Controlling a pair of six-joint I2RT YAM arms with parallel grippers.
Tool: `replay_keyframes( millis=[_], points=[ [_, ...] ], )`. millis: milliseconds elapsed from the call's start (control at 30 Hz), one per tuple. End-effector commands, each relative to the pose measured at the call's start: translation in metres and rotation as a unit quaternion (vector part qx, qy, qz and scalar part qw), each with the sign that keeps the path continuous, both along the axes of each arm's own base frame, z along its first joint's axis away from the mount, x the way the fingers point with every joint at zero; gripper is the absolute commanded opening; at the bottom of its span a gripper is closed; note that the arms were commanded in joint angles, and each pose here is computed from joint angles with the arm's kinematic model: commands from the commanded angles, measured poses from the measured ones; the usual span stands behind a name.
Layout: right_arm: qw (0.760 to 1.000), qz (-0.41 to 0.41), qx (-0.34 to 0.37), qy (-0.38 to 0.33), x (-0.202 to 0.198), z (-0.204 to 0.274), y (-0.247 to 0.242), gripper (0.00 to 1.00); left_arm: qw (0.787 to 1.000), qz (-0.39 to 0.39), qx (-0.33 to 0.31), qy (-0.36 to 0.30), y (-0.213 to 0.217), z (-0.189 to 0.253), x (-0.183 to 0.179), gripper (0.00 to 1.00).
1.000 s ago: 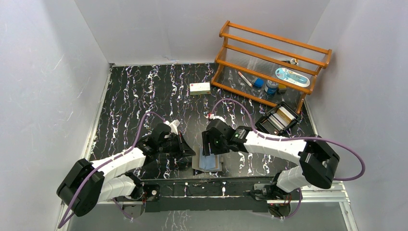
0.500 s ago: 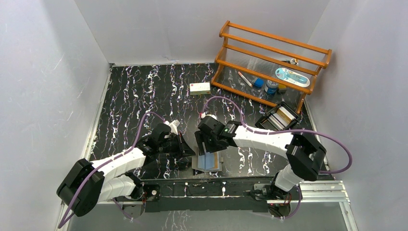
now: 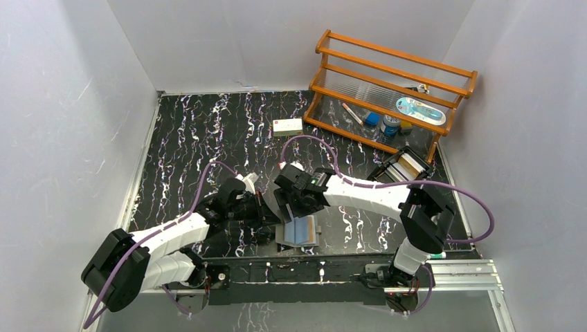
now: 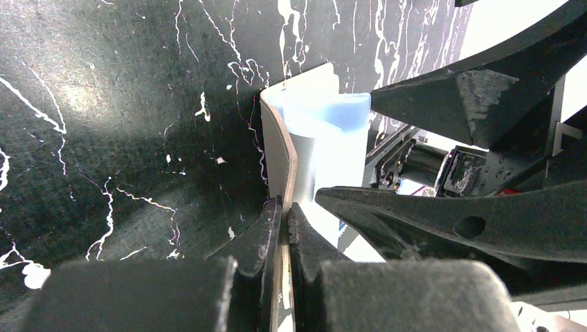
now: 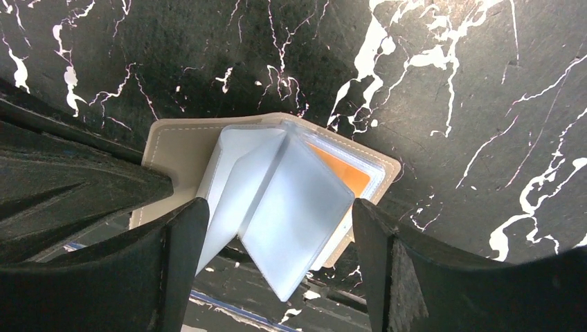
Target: Put the credit cards into the card holder
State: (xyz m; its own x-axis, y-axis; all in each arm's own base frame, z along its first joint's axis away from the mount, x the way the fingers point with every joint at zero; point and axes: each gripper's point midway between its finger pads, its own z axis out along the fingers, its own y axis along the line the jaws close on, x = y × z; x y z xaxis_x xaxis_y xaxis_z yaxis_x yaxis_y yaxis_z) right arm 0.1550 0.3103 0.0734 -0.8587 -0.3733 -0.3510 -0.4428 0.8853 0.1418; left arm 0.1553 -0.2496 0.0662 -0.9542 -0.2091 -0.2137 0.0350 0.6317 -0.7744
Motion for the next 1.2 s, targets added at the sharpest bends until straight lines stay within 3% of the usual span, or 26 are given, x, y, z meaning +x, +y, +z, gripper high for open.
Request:
replay_keyframes(
  millis=[0, 633, 833, 933, 1067, 1167],
  points=[
    [1.000, 0.010, -0.017, -0.023, 0.006, 0.011, 0.004, 0.84, 1.000, -0.001, -0.003, -0.007, 0.002, 0.002, -0.002, 0.00],
    [0.999, 0.021, -0.036, -0.030, 0.007, 0.014, 0.011, 0.84, 1.000, 0.001, 0.000, -0.008, 0.004, 0.003, -0.002, 0.01],
    [0.998, 0.024, -0.022, -0.047, 0.011, 0.029, 0.014, 0.85, 1.000, 0.010, 0.017, -0.017, 0.008, 0.009, 0.002, 0.18],
    [0.997, 0.023, 0.041, -0.066, 0.015, 0.038, 0.024, 0.86, 0.999, 0.026, 0.041, -0.013, 0.016, 0.006, 0.004, 0.36],
    [0.970, 0.040, 0.241, 0.008, -0.015, 0.028, 0.078, 0.77, 0.991, 0.084, 0.103, -0.015, 0.043, 0.009, 0.009, 0.45],
    [0.954, 0.036, 0.296, 0.036, -0.020, 0.030, 0.095, 0.71, 0.985, 0.118, 0.118, -0.039, 0.056, 0.026, 0.016, 0.45]
  ],
)
